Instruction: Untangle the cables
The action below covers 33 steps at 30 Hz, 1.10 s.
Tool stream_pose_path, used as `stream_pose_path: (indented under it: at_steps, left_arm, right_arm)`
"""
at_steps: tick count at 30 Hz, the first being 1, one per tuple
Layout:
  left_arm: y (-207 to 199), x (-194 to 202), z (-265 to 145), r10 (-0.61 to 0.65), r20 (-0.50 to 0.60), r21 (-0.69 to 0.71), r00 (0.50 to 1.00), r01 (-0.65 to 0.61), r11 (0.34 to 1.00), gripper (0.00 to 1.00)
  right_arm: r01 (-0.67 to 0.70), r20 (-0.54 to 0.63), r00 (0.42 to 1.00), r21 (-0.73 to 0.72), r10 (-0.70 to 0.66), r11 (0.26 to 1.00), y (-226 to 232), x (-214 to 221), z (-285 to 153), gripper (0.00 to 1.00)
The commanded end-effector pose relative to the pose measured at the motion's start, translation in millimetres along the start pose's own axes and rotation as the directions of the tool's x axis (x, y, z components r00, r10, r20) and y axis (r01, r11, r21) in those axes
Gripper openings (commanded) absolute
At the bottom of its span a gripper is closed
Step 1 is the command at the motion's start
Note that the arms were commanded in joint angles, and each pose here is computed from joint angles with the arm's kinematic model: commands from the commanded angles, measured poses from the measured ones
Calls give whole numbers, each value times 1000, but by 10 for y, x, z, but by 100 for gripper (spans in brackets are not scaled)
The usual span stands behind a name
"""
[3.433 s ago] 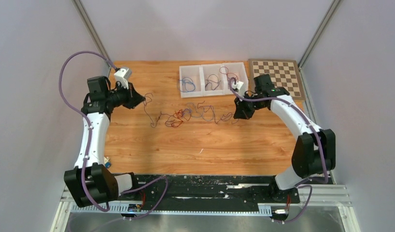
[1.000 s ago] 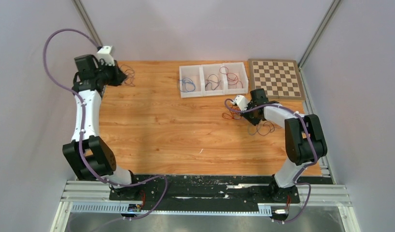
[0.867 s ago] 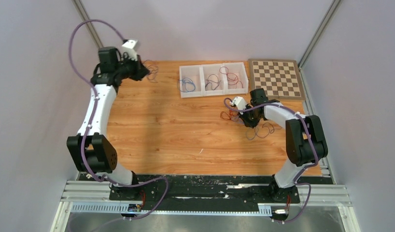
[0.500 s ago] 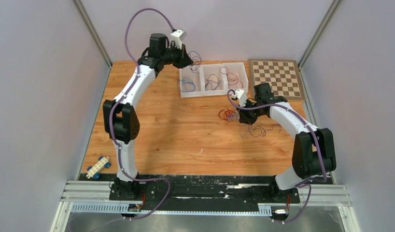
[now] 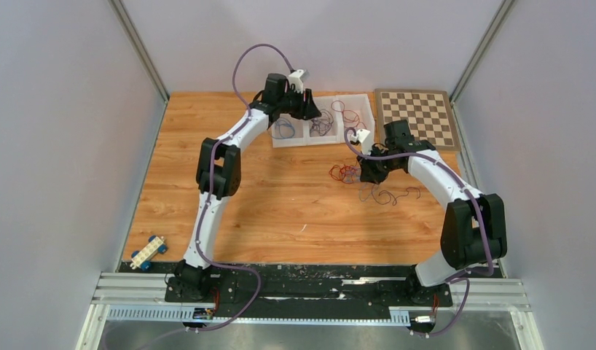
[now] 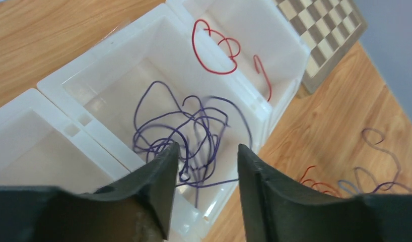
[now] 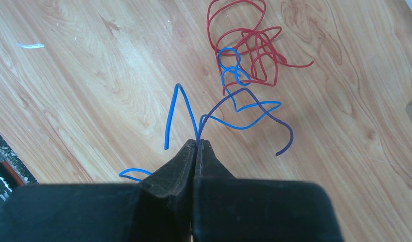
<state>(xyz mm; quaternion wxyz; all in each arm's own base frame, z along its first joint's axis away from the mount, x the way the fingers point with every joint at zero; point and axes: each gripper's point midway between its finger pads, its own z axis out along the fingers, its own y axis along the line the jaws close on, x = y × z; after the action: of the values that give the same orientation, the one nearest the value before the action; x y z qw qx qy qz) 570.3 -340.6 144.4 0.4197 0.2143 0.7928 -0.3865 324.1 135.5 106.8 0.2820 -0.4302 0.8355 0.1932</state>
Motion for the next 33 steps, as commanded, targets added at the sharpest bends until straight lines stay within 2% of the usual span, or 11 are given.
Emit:
stream_pose_path:
  at_steps: [1, 3, 4, 5, 6, 7, 10, 15, 19, 25, 33]
  left_arm:
    - [-242, -555, -127, 84, 116, 22, 990, -88, 996, 62]
    - [-289, -572, -285, 114, 93, 6, 989, -115, 993, 81]
    - [-390, -739, -473, 157, 114, -2, 981, -158, 988, 84]
    - [-355, -573, -524, 142, 75, -7, 987, -142, 990, 90]
    - [-504, -739, -772, 176, 107, 13, 979, -178, 984, 92]
    - [-446, -492, -825, 159, 73, 26, 985, -161, 987, 94]
    - [-780, -529, -1419, 230, 140, 102, 963, -245, 964, 95]
    - [-1068, 142, -1816, 258, 70, 209, 964, -267, 941, 89]
    - [-1293, 632, -1730, 226, -25, 308, 974, -208, 928, 84]
    - [-1563, 1065, -1143, 208, -154, 391, 966, -134, 910, 82]
    - [-1591, 1304, -380, 194, -282, 321, 939, -98, 942, 84]
  right_arm:
    - [-4, 36, 999, -22, 5, 1000, 25, -141, -26, 0]
    - [-1, 46, 999, -32, 3, 999, 49, -161, -27, 0]
    - [1, 53, 999, -36, 1, 999, 51, -182, -33, 0]
    - [3, 65, 998, -41, -1, 999, 57, -220, -42, 0]
    - [8, 83, 997, -47, -4, 999, 68, -277, -60, 0]
    - [14, 104, 995, -59, -8, 998, 88, -346, -79, 0]
    - [69, 189, 981, -92, -51, 993, 206, -636, -184, 0]
    - [212, 279, 945, -121, -171, 970, 565, -920, -354, 0]
    - [263, 273, 935, -108, -226, 959, 728, -756, -494, 0]
    - [273, 91, 959, -63, -267, 960, 726, -36, -402, 0]
    - [173, -57, 983, -36, -175, 984, 656, 404, -261, 0]
